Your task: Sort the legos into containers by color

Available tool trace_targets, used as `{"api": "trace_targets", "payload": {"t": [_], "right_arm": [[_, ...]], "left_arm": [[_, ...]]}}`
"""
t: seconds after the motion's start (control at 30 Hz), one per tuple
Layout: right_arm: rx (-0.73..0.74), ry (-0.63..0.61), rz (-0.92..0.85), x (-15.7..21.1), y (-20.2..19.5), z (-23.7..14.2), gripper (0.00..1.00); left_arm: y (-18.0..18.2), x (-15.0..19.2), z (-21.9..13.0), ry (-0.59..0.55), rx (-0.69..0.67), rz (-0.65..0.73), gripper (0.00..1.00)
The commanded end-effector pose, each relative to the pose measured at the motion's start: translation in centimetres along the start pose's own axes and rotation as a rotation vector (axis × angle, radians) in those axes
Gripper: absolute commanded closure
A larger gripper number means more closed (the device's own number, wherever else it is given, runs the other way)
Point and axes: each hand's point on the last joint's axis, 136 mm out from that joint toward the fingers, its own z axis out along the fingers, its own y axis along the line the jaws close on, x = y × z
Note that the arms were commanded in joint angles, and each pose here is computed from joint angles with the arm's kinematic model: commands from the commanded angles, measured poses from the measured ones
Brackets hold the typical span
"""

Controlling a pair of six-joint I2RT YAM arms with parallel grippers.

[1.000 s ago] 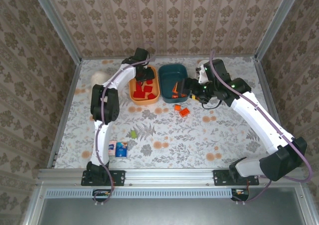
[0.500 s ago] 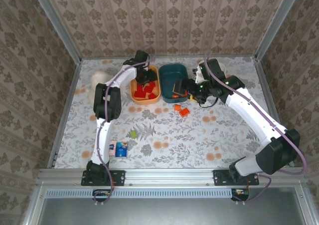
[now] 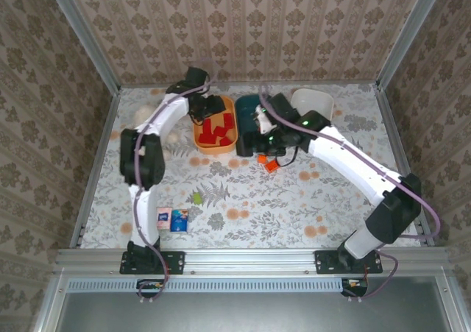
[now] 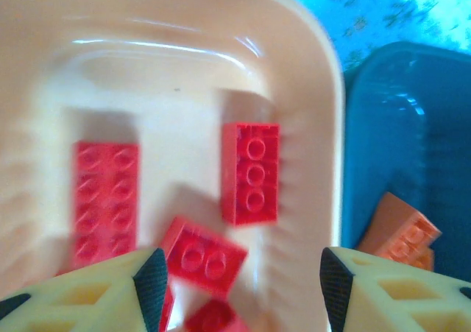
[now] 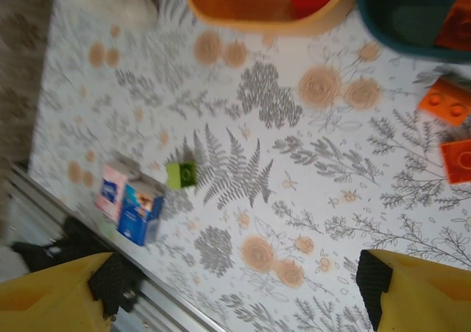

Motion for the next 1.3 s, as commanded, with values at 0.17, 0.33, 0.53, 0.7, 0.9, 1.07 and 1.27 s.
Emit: {"api": "trace_targets", "payload": {"t": [0.17, 0.33, 0.53, 0.7, 0.9, 1.07, 1.27], "right_arm": [[0.118, 0.188, -0.277, 5.3, 4.3, 7.4, 0.19], [0.196, 0.269, -0.356, 7.8, 6.9, 12.3, 0.22], [0.230, 0.320, -0.314, 9.3, 9.2, 16.7, 0.24], [0.260, 0.347, -0.254, 10.0, 9.3, 19.6, 0.27], [0.317, 0.348, -0.212, 10.3, 8.0, 21.8, 0.33], [0.323, 0.335, -0.198, 10.1, 7.9, 23.3, 0.37], [0.345, 0.334, -0.166, 9.4, 7.1, 24.6, 0.60]], "left_arm": [[7.3, 4.2, -12.7, -0.162, -0.117, -0.160, 0.40], [11.7, 11.0, -17.3, -0.184, -0.194, -0.209, 0.39], [15.0, 18.0, -22.8, -0.231, -0.221, -0.261, 0.39], [16.6, 21.5, -26.0, -0.247, -0.262, -0.259, 0.40], [17.0, 23.0, -28.0, -0.251, -0.275, -0.229, 0.40], [17.0, 23.2, -28.5, -0.247, -0.280, -0.202, 0.40], [17.0, 23.7, -28.5, -0.234, -0.269, -0.200, 0.40]]}}
